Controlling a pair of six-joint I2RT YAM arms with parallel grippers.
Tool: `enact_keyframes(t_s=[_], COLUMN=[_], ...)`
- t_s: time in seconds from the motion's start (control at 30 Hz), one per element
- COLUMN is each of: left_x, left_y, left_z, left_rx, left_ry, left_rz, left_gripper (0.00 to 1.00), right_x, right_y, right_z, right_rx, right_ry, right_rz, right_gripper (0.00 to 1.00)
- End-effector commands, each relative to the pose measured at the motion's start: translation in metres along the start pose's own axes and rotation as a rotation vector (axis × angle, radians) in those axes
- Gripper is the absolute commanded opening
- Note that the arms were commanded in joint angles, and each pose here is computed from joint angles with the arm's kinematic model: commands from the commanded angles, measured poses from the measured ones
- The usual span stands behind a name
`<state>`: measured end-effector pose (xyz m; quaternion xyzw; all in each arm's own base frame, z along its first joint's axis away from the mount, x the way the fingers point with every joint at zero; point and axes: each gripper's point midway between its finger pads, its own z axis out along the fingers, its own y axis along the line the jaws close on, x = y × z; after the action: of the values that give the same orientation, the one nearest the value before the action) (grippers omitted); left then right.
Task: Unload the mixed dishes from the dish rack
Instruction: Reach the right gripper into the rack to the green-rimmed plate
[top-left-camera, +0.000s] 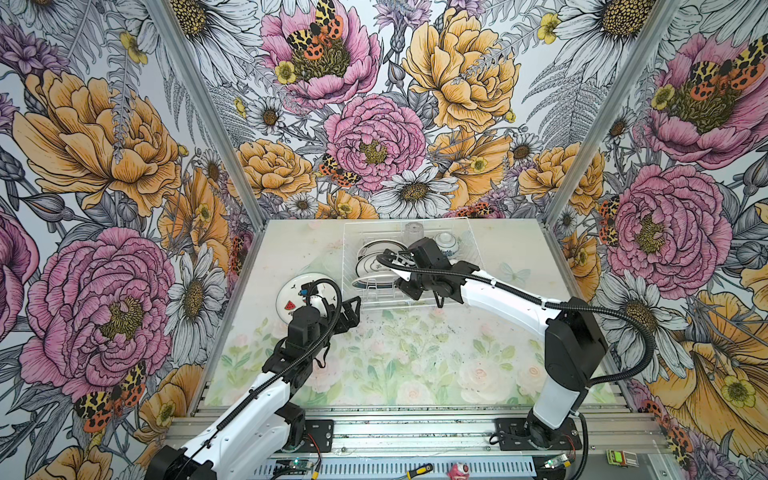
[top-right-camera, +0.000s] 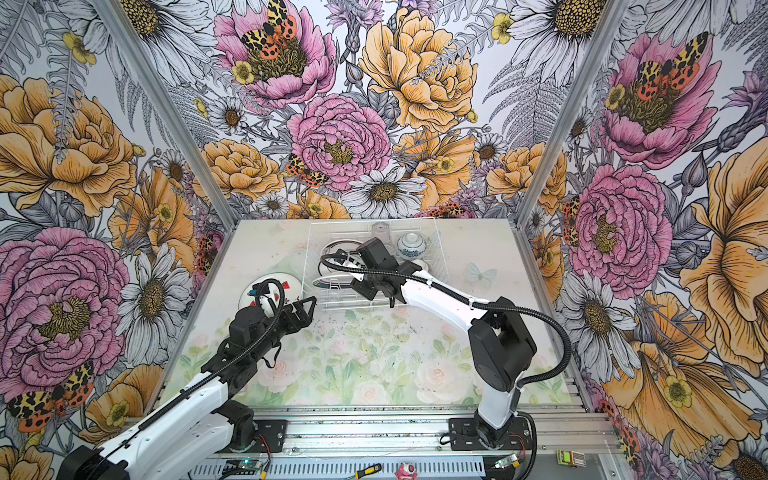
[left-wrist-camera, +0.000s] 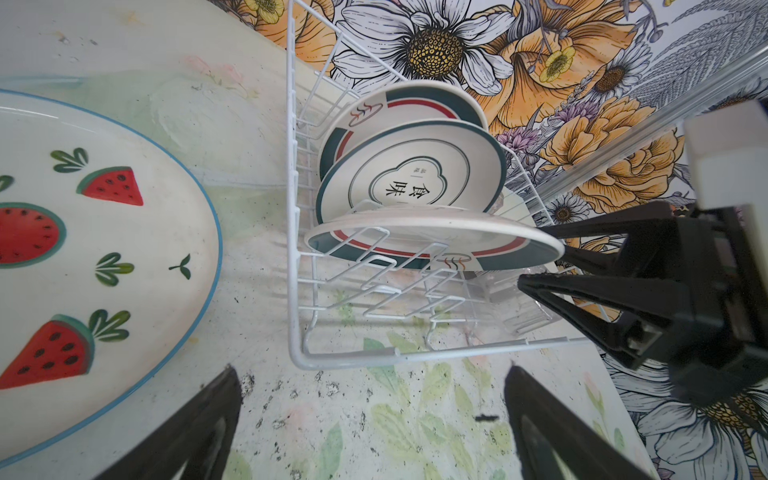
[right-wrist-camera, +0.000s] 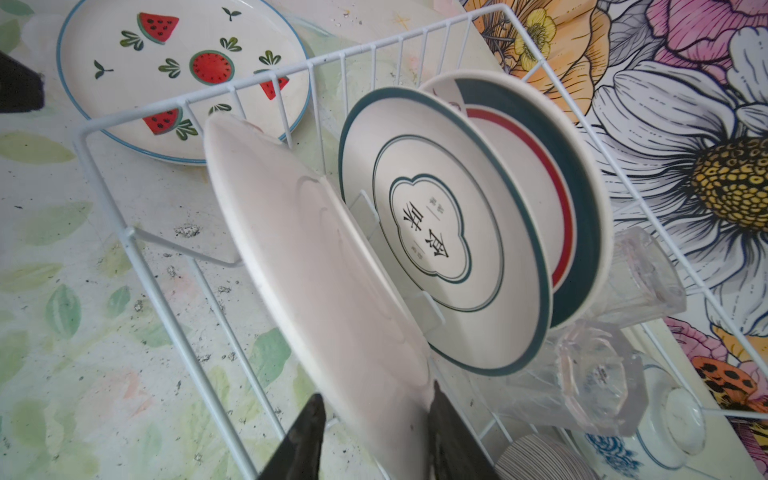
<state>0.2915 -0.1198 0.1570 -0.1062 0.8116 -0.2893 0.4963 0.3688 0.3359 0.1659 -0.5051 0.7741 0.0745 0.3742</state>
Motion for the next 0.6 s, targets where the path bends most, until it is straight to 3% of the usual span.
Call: enact_keyframes(t_s=[0.0, 0.13, 0.27, 0.47, 0.57], left_x=[-0.012, -0.011, -0.010, -0.006, -0.006], left_y=[-0.002, -0.002, -0.001, 0.001, 0.000], left_z=[0.001, 0.002, 0.003, 0.004, 0.004], left_rx=[0.001, 0.001, -0.004, -0.005, -0.003], left_ry=[-0.045, -0.041, -0.041, -0.028, -0.030], left_rz=[0.003, 0.004, 0.006, 0.005, 0.003], left_gripper=[0.99, 0.99, 0.99, 0.99, 0.99], right_x=[0.003, 0.004, 0.006, 0.009, 0.010], right_y=[0.007, 0.007, 0.004, -0.009, -0.017], right_z=[0.010, 0.014, 0.014, 0.004, -0.004], right_rx=[-0.027, -0.020, 0.016, 0.126, 0.178], right_ry=[0.034, 0.048, 0.066, 0.106, 0.118], right_rz=[-0.029, -0.039, -0.045, -0.100, -0.121], right_gripper=[0.39, 0.22, 0.13, 0.00, 0.00])
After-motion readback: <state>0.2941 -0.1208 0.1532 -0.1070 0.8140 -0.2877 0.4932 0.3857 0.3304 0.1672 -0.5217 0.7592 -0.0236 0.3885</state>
